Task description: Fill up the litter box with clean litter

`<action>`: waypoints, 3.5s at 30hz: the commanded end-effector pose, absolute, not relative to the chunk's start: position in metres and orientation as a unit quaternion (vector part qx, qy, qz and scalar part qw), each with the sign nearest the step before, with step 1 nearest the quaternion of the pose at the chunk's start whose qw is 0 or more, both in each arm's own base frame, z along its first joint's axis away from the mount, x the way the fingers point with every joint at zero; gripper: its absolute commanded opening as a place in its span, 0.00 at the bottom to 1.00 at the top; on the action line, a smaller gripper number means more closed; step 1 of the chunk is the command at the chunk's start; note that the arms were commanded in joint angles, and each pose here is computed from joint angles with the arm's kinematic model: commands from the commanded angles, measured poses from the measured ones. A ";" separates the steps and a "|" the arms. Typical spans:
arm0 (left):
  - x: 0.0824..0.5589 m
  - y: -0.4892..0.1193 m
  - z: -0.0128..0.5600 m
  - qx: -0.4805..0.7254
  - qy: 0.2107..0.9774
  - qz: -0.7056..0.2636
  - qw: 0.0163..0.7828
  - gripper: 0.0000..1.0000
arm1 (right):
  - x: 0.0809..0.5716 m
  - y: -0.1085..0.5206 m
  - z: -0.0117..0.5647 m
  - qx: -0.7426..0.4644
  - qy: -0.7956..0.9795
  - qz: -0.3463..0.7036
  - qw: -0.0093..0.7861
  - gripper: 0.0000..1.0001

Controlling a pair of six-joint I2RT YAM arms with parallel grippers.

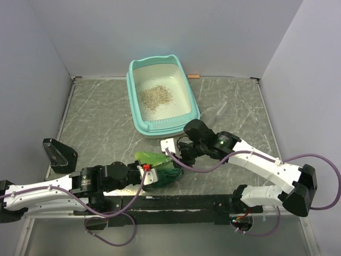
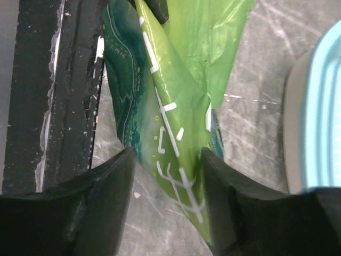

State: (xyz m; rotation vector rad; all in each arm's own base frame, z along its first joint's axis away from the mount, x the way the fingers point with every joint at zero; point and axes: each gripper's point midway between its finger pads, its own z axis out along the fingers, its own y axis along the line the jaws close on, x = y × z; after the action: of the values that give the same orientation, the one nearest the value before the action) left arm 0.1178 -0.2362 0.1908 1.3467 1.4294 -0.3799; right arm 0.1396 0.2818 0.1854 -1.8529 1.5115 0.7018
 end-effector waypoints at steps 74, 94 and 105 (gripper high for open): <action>0.111 -0.253 0.285 0.495 0.529 -0.284 0.628 0.33 | 0.254 0.072 0.055 -0.154 0.950 -0.243 0.119 0.61; 0.112 -0.251 0.278 0.498 0.534 -0.280 0.623 0.33 | 0.256 0.056 0.037 -0.171 0.939 -0.291 0.070 0.43; 0.113 -0.249 0.276 0.496 0.538 -0.277 0.622 0.32 | 0.256 0.055 0.028 -0.182 0.939 -0.289 0.049 0.20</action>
State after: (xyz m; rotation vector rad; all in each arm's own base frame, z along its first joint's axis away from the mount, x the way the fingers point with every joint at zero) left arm 0.1132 -0.2497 0.2672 1.1802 1.2498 -0.6105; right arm 0.2503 0.0579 0.0332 -0.5126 2.8386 -0.8591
